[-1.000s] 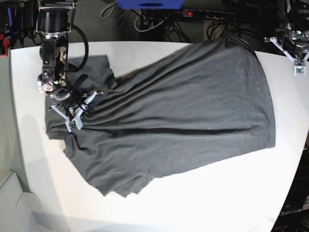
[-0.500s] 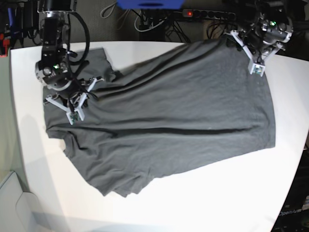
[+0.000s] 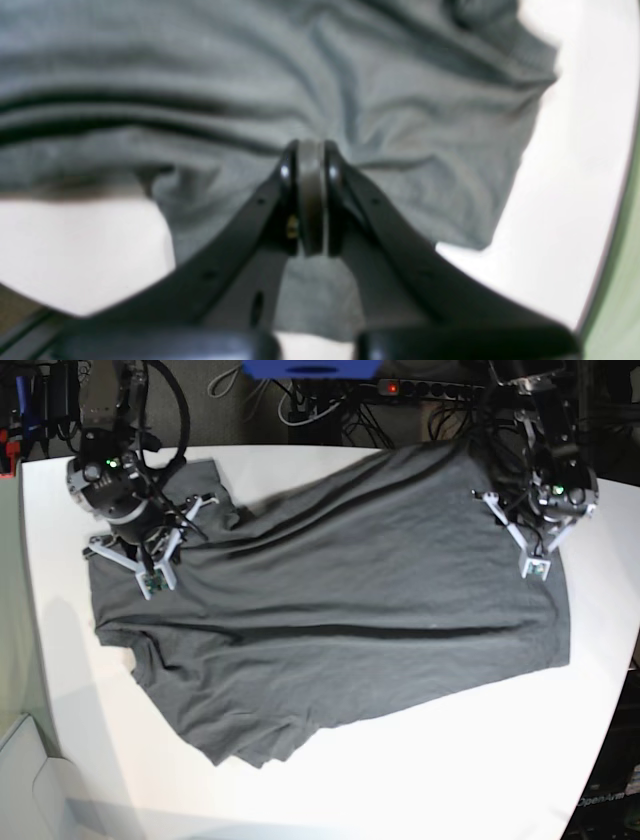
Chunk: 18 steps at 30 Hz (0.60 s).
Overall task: Layout the t-shirt on the table in an organized manner, then fold the t-shirt properly
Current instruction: 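Grasp the shirt with both grippers and pull it taut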
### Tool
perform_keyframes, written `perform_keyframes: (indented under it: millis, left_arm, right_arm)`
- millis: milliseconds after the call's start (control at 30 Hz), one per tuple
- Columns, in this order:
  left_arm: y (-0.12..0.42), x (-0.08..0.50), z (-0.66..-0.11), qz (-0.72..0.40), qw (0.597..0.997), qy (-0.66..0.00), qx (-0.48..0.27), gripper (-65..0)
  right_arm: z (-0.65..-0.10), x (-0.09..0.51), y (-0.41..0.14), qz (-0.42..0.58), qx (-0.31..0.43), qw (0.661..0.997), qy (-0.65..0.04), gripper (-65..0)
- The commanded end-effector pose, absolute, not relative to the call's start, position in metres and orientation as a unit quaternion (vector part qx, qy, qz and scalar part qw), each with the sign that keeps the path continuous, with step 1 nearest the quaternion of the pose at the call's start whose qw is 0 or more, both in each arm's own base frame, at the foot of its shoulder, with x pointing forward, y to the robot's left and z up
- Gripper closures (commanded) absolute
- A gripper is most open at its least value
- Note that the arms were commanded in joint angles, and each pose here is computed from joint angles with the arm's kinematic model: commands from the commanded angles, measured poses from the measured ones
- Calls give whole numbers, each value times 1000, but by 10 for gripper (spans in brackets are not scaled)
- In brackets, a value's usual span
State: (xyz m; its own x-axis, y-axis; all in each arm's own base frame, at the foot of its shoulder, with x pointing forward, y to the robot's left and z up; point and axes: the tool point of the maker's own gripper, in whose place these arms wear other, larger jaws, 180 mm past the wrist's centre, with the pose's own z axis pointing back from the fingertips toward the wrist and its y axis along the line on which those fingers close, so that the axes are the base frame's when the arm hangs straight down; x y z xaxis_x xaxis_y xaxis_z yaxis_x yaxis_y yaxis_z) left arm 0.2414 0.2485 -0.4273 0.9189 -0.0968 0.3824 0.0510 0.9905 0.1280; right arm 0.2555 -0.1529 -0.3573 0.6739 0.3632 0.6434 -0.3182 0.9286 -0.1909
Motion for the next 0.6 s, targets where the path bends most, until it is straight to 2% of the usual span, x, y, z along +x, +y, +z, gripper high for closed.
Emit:
perform_keyframes:
  millis: [0,300,567]
  left_arm:
    - [249,253,-425,-37,976,-206,55,-211]
    - [242,318,-431,-20,965,-261,14,-211]
    - [262,358,-409,-21,959,-279,45,-211]
  right_arm:
    - [-347,262,-151,188,-31,906,-379,0]
    - [-364,238,-102,237,22,904,-355,0]
    - [-358,247,-82,256,38,892,-369,0]
